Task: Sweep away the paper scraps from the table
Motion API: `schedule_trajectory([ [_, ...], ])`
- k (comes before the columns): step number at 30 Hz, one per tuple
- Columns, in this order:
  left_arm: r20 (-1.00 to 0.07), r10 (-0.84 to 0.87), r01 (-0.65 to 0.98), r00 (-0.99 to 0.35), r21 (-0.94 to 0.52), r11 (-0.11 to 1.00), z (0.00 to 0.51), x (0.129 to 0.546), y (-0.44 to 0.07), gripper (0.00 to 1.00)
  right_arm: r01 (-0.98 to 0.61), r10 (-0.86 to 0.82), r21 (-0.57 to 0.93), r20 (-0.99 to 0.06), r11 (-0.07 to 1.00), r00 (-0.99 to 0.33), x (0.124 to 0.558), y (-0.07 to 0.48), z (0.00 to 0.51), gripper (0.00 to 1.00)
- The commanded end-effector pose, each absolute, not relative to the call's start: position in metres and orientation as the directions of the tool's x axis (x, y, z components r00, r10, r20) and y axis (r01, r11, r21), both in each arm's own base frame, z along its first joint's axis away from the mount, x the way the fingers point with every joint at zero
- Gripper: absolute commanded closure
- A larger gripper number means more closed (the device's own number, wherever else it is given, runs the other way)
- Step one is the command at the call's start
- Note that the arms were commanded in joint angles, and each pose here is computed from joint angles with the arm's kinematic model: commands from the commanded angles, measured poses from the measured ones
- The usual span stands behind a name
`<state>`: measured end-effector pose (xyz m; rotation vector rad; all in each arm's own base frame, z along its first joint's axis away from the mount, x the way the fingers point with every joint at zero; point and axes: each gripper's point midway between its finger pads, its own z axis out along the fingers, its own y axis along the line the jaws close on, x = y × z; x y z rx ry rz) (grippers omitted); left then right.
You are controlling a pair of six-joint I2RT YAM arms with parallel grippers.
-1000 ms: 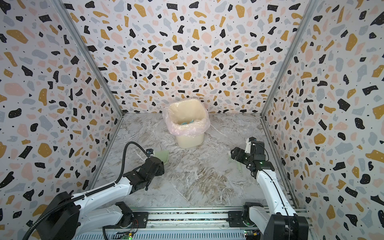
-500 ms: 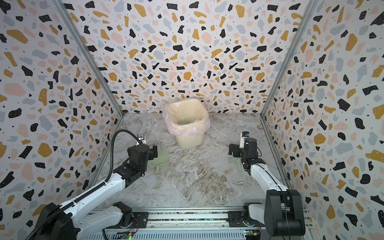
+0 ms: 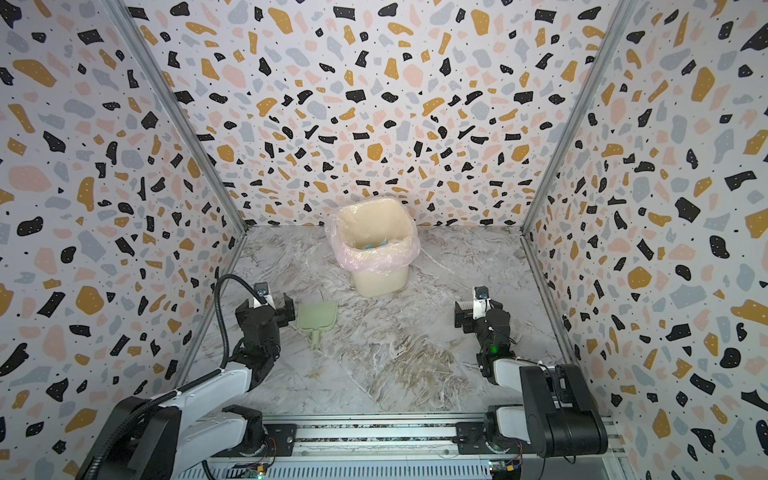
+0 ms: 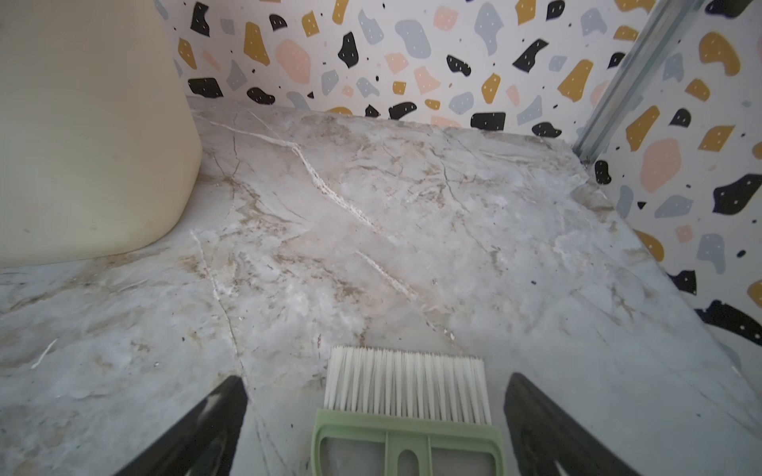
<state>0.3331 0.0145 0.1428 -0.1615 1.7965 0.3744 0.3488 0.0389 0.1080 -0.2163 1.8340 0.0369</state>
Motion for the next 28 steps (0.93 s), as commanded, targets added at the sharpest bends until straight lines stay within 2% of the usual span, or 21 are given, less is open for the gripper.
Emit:
schedule_trajectory([
  [1, -0.994, 0.074, -0.334, -0.086, 0.099, 0.938, 0.174, 0.337, 0.016, 0.0, -0.164, -0.14, -0.13, -0.989, 0.978, -0.053, 0.352, 0.043, 0.15, 0.01],
  [9, -0.995, 0.064, -0.348, -0.081, 0.088, 0.933, 0.155, 0.332, 0.022, 0.0, -0.145, -0.145, -0.142, -0.989, 0.979, -0.011, 0.344, 0.042, 0.139, 0.01],
  [16, -0.996, 0.05, -0.376, -0.072, 0.074, 0.924, 0.148, 0.328, 0.027, 0.0, 0.003, -0.134, -0.134, -0.991, 0.991, -0.024, 0.346, 0.026, 0.141, 0.01],
  [28, -0.997, 0.045, -0.386, -0.065, 0.067, 0.92, 0.144, 0.325, 0.029, 0.0, 0.001, -0.13, -0.13, -0.991, 0.991, -0.03, 0.348, 0.026, 0.14, 0.01],
])
